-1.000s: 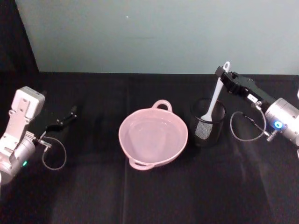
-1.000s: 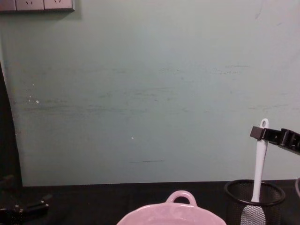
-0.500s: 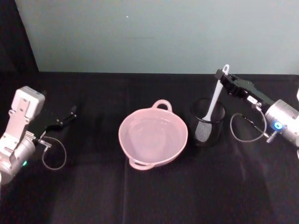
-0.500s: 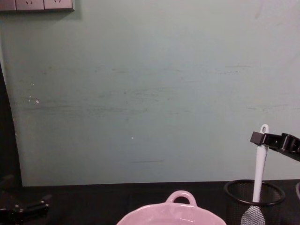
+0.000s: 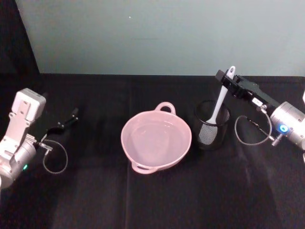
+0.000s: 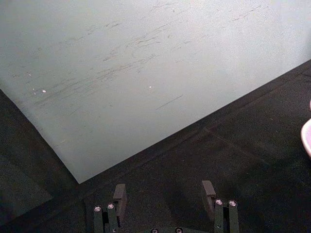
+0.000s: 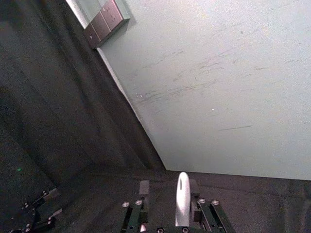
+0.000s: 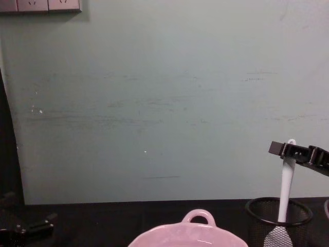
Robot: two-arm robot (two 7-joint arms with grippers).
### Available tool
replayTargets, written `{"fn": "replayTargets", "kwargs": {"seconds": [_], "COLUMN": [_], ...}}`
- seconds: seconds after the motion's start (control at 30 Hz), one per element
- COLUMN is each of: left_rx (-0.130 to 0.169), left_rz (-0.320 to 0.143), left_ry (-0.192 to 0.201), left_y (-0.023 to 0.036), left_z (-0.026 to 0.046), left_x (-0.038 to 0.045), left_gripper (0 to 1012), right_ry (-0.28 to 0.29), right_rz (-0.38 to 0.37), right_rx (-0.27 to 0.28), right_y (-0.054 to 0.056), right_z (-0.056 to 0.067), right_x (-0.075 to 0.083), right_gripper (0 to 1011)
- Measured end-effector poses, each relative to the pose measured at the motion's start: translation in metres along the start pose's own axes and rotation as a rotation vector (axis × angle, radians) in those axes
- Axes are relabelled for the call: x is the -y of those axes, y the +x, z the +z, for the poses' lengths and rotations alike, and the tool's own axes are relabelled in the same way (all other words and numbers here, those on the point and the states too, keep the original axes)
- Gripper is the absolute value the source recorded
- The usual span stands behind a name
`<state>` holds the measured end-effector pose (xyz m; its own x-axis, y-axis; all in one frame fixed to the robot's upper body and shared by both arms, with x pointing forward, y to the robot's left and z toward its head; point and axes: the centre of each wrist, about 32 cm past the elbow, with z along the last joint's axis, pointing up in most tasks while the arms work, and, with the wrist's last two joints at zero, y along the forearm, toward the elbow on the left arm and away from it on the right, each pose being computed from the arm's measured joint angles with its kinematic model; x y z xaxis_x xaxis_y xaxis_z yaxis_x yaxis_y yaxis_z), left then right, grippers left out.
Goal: Use the one hand to pick up the spoon and stir the clear water in the bowl.
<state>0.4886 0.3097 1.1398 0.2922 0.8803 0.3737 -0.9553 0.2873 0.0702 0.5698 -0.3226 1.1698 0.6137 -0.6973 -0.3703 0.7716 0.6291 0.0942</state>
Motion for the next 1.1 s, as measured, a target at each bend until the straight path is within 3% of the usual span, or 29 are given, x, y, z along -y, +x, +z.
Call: {"fn": "replayTargets", "kwargs": {"seconds": [0.03,0.57,0.97,1.1], "left_rx": [0.0,0.0,0.0,0.0], "left_rz": [0.0,0.0,0.0,0.0], "left_ry": [0.0,0.0,0.0,0.0], "left_y": [0.0,0.0,0.0,0.0], "left_z": [0.0,0.0,0.0,0.0], "left_x": [0.0,0.0,0.0,0.0], "left_gripper": [1011,1011,1011,1011], "right_ry": [0.0,-0.001,-0.019,-0.051], "right_rz": [0.0,-0.003,-0.006,-0.026], "right_rx": [0.0,0.004,0.01,0.07], "right_y": [0.0,-0.0003,0.001,0.0019], "right_z": [0.0,-0.0001,-0.0002,0.0012], "right_x": [0.0,0.0001,0.0007,0.0021], "right_gripper": [511,973,1002,1002]}}
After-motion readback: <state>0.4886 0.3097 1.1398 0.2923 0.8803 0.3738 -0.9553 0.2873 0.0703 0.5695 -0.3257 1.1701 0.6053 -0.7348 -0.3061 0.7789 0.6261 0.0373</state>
